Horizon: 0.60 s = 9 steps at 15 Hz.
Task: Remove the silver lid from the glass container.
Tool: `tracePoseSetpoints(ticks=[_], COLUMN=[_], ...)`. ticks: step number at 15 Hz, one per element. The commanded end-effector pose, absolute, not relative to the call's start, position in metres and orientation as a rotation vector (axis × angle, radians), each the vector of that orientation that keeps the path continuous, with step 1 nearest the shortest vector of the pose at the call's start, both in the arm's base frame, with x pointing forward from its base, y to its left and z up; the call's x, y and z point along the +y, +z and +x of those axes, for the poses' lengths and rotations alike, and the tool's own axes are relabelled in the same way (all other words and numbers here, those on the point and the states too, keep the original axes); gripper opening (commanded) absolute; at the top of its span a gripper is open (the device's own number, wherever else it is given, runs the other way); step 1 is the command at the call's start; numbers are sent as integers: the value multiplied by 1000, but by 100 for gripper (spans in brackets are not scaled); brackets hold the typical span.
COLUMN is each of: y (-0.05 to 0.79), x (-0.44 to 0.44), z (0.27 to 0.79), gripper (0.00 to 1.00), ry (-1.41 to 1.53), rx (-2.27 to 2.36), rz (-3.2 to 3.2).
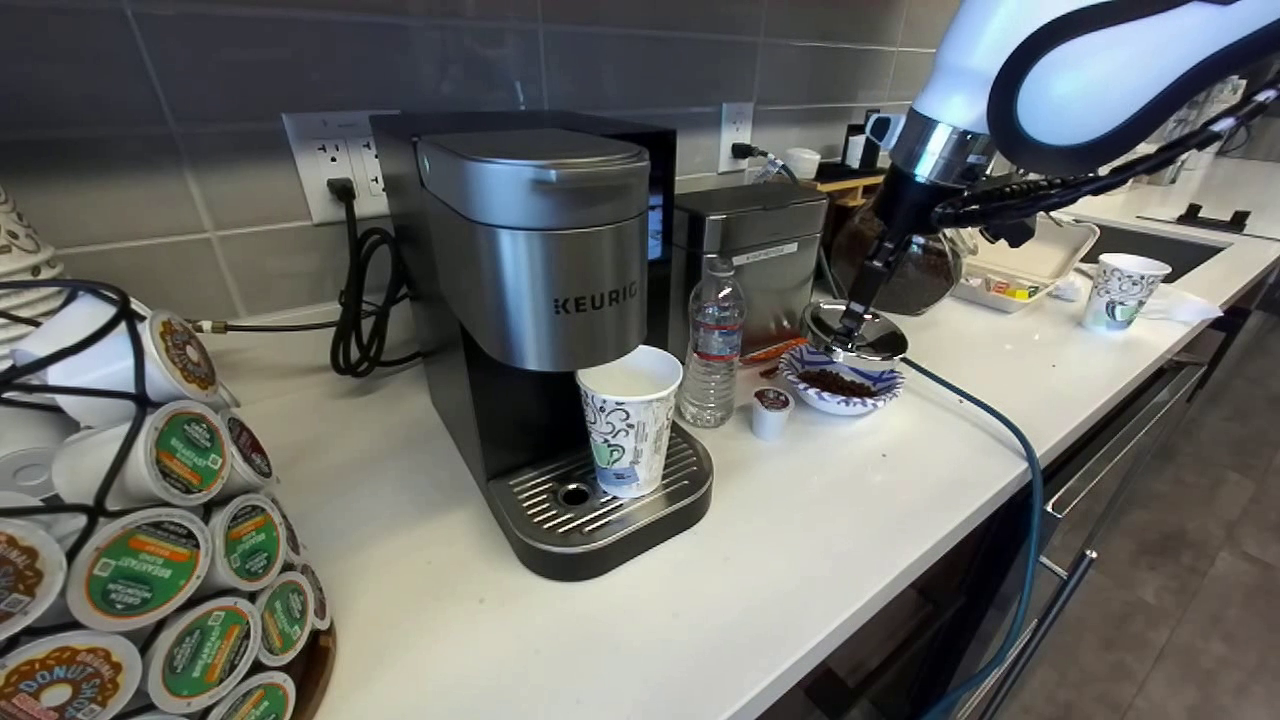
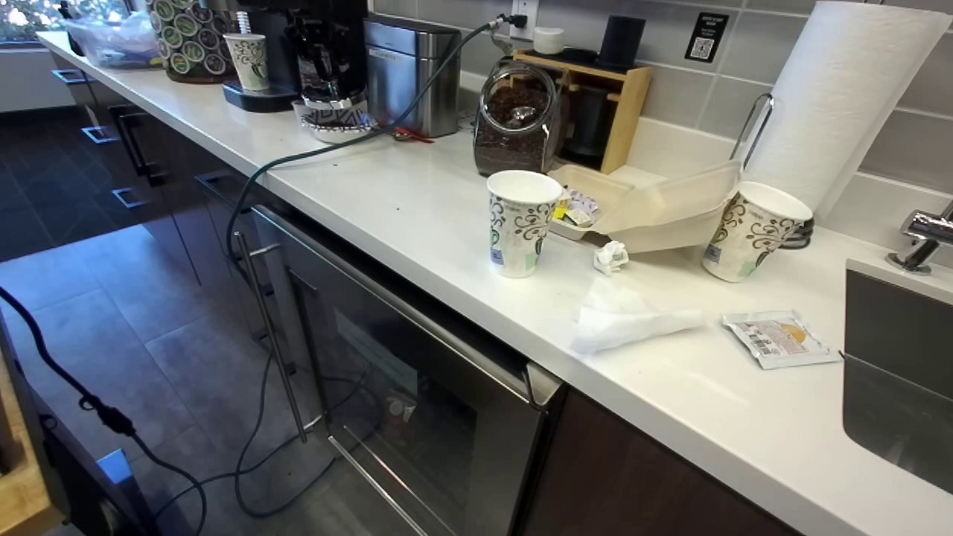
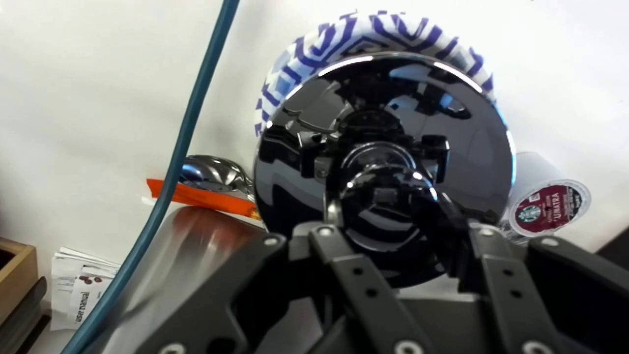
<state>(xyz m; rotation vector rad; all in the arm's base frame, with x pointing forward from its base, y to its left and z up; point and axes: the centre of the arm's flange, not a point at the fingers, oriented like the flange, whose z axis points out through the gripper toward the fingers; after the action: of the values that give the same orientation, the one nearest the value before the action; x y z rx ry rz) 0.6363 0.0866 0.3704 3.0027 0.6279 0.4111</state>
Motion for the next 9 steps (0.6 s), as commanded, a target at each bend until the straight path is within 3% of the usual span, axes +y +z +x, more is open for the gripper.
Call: tracePoseSetpoints(ticks=[1, 8, 9], y=[363, 345, 343], x=[95, 108, 108], z=[642, 646, 648], gripper=[21, 21, 62], ry=[370, 346, 344], rx=[567, 502, 490], rz=[3019, 3022, 3020])
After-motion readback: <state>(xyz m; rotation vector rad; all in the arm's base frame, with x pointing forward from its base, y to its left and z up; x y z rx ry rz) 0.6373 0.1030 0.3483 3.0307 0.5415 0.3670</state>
